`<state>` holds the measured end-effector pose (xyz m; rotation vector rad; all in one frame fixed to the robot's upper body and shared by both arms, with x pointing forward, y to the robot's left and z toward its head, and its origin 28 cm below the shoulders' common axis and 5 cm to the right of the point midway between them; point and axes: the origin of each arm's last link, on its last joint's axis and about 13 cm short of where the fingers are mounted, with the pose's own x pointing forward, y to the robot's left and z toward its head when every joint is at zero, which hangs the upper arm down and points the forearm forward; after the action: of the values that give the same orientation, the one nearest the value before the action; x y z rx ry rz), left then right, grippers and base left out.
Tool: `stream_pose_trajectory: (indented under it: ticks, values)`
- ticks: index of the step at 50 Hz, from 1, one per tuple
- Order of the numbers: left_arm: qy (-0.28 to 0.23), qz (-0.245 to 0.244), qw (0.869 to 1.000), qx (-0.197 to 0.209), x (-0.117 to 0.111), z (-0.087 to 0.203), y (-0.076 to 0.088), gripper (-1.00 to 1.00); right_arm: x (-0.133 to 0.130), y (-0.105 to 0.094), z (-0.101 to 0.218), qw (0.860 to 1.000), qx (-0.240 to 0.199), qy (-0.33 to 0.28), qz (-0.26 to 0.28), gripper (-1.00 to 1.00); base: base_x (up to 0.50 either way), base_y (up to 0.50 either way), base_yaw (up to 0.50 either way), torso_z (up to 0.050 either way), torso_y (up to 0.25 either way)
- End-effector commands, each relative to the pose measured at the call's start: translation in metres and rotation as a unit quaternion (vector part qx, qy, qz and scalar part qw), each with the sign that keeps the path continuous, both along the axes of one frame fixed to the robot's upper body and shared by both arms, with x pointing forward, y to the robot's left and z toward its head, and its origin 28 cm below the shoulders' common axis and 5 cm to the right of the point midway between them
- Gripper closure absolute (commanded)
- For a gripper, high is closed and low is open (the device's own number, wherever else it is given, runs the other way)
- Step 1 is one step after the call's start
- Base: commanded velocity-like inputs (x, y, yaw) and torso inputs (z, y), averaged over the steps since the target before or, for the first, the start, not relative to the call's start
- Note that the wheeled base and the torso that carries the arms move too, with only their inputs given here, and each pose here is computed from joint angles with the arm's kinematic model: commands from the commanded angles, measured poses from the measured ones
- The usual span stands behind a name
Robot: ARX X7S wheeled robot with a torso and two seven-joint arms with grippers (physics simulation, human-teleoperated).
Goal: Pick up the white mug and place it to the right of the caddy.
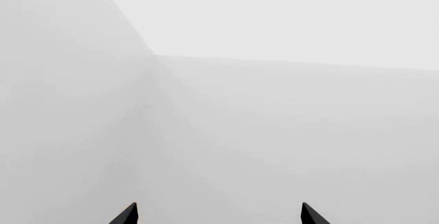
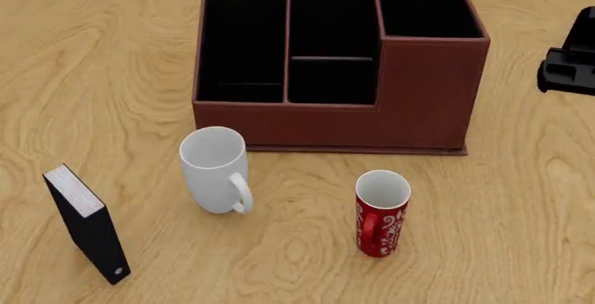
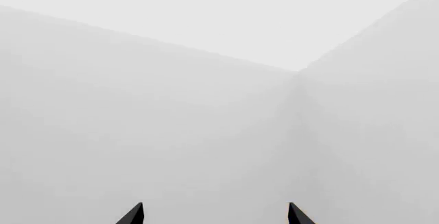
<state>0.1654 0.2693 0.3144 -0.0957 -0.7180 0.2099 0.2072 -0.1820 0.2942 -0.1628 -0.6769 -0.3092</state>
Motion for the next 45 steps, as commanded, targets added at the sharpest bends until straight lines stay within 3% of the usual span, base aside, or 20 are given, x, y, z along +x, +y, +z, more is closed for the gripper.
stream_pose_trajectory:
  ticks: [1,14,45]
  values:
    - [-0.020,0.031,0.999,0.008,-0.0278,0.0119,0.0027,-1.00,-0.0217,-0.0053,0.0249,0.999,-0.018,-0.033,-0.035,-1.00,0.00,0.00,0.00,0.000,0.000]
    - [-0.035,0.029,0.999,0.007,-0.0246,0.0139,0.0018,-1.00,-0.0201,-0.0023,0.0256,0.999,-0.018,-0.033,-0.026,-1.00,0.05,-0.01,0.00,0.000,0.000]
    - [-0.041,0.031,0.999,0.005,-0.0264,0.0156,0.0044,-1.00,-0.0180,0.0010,0.0272,0.999,-0.029,-0.033,-0.014,-1.00,0.36,-0.10,0.00,0.000,0.000]
